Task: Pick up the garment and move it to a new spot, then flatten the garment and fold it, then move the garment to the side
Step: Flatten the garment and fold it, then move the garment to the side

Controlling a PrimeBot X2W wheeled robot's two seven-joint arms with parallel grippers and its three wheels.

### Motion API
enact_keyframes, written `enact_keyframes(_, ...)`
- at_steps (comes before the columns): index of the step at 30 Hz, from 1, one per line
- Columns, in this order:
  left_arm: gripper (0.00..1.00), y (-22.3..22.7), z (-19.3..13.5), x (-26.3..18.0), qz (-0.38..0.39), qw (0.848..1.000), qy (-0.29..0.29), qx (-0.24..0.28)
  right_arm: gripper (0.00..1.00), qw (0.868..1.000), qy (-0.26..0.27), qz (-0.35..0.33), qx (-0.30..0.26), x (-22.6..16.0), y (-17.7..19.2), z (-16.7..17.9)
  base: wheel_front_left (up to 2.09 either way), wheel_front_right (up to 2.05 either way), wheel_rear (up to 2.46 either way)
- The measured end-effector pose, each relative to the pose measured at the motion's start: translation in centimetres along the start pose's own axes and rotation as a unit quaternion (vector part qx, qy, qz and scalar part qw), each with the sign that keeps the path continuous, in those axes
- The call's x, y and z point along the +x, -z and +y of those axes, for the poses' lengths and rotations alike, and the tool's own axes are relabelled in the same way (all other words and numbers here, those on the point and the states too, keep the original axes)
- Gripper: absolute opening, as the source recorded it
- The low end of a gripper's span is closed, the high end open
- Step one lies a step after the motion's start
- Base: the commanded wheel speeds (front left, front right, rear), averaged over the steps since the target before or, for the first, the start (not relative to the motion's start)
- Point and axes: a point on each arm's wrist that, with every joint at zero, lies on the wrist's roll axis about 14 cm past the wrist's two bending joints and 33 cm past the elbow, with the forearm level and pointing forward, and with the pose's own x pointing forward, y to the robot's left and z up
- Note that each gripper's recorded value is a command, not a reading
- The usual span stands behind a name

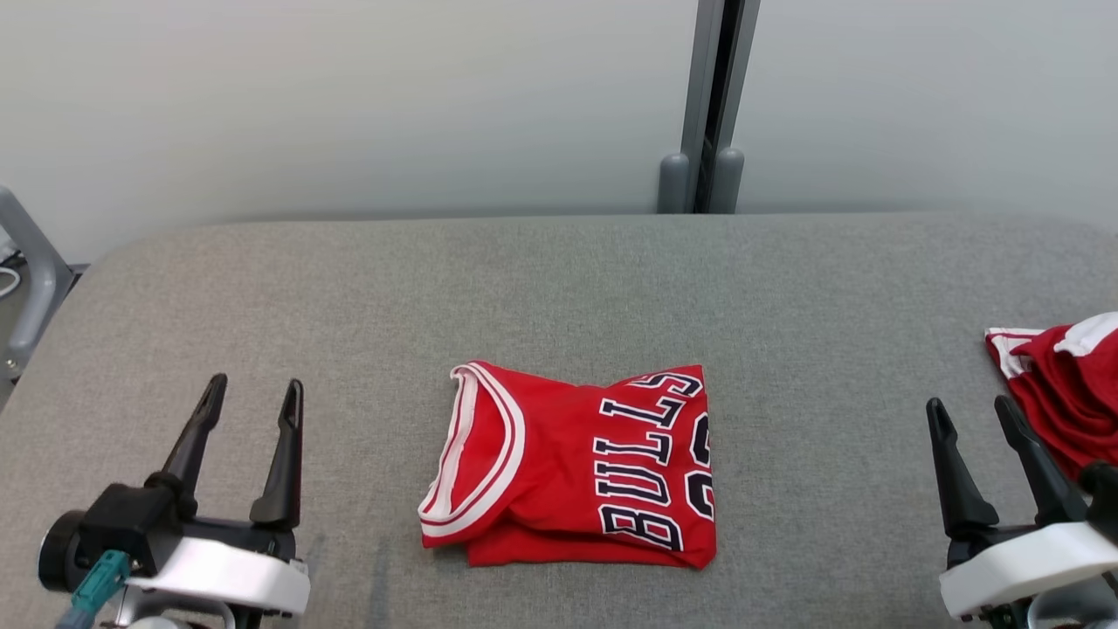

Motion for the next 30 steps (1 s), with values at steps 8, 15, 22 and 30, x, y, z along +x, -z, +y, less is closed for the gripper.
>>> enact_keyframes(8, 1.00, 0.2, 0.1, -1.8, 0.012, 1.000, 0.004, 0.010, 1.00, 1.000, 0.005, 0.005, -0.004, -1.4, -0.1, -0.1, 0.00, 0.00, 0.00)
enact_keyframes(15, 1.00, 0.2, 0.1, -2.0, 0.018, 1.000, 0.003, 0.009, 1.00, 1.000, 0.006, 0.008, -0.006, -1.6, -0.1, -0.2, 0.00, 0.00, 0.00)
enact_keyframes(22, 1.00, 0.2, 0.1, -2.0, 0.020, 1.000, 0.002, 0.008, 1.00, 1.000, 0.005, 0.010, -0.006, -1.5, 0.0, -0.1, 0.00, 0.00, 0.00)
enact_keyframes(30, 1.00, 0.3, 0.1, -2.0, 0.022, 1.000, -0.002, 0.006, 1.00, 1.000, 0.004, 0.013, -0.004, -1.3, 0.2, 0.0, 0.00, 0.00, 0.00)
